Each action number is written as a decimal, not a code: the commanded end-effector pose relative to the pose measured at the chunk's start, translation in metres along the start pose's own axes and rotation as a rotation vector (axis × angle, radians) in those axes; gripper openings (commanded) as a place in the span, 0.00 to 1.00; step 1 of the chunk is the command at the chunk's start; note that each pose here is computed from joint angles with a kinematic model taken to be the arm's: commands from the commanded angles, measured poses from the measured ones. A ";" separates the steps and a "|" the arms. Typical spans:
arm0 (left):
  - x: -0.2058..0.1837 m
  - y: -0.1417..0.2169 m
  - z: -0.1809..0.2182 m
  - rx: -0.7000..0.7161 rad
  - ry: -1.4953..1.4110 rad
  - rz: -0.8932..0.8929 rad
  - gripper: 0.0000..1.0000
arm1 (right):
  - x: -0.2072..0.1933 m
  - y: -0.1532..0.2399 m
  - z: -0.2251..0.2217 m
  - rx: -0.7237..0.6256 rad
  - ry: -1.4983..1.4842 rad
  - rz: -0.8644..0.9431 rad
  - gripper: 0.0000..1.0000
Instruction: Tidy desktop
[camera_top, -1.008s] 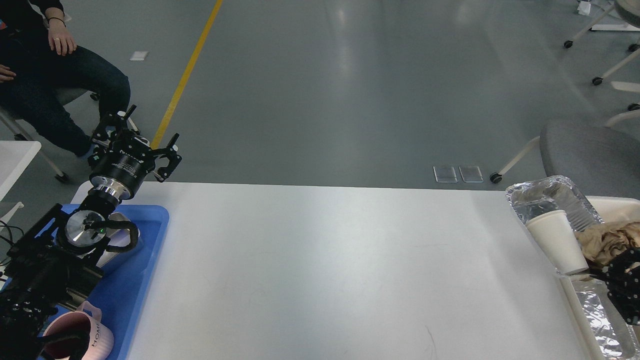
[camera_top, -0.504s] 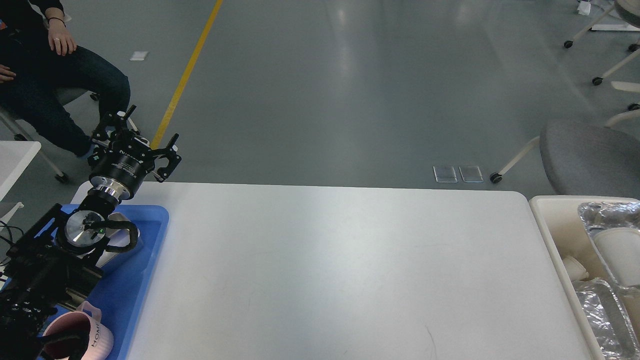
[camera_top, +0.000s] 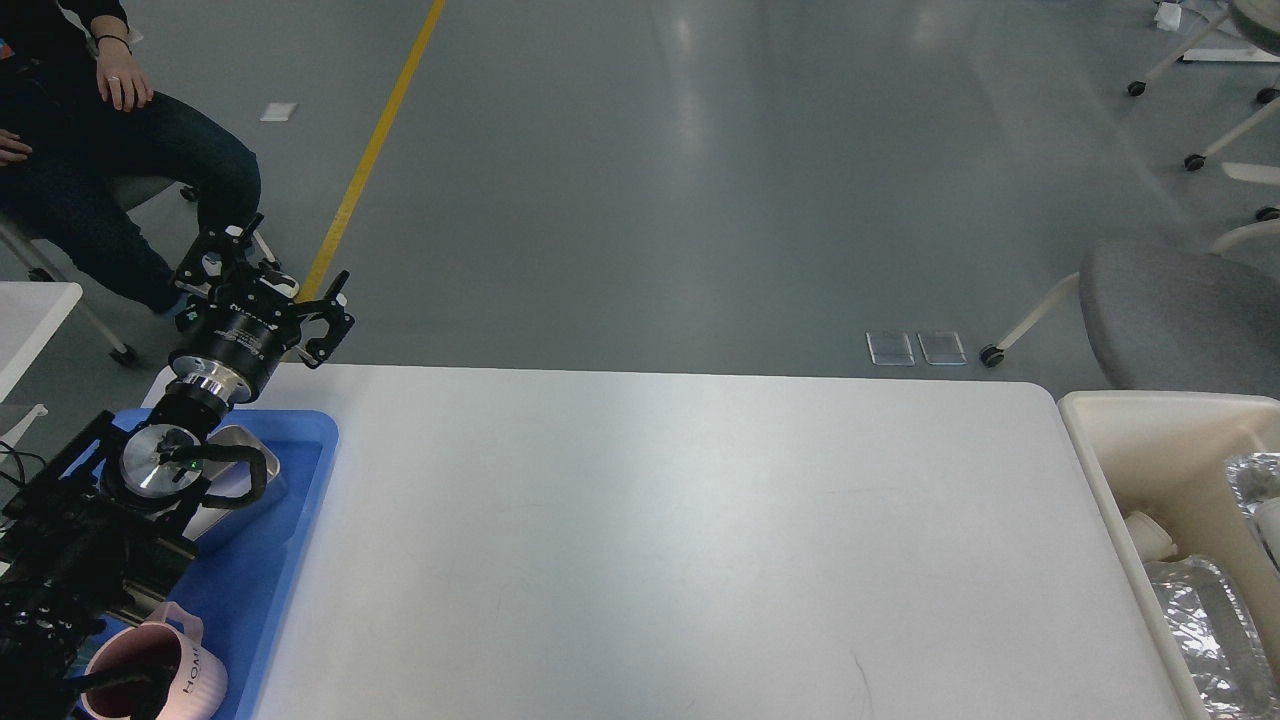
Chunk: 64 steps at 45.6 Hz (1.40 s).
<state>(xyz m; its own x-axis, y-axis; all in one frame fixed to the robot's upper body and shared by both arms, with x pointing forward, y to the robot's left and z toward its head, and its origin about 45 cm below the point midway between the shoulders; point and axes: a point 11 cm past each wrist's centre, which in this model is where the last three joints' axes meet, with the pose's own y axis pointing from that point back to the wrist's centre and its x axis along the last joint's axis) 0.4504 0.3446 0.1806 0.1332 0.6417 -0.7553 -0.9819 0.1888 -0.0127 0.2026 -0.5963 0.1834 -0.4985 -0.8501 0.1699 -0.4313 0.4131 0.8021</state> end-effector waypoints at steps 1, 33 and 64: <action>0.002 0.001 0.003 -0.003 -0.004 0.002 0.97 | 0.001 -0.001 0.001 -0.003 -0.007 0.007 0.00; 0.001 0.000 0.004 -0.006 -0.007 0.000 0.97 | 0.000 0.002 -0.003 0.004 -0.034 -0.008 1.00; 0.008 0.007 0.036 -0.029 -0.066 0.001 0.97 | -0.145 0.028 -0.100 0.233 -0.281 -0.570 1.00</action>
<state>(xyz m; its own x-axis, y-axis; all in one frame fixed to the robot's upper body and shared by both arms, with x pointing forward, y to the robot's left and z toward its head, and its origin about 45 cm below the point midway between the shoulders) 0.4502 0.3775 0.1995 0.1436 0.6894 -0.7100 -0.9852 0.1677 -0.0364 0.3197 -0.5313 0.2468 -0.3873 -0.8872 -0.2506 -0.7681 0.1601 0.6200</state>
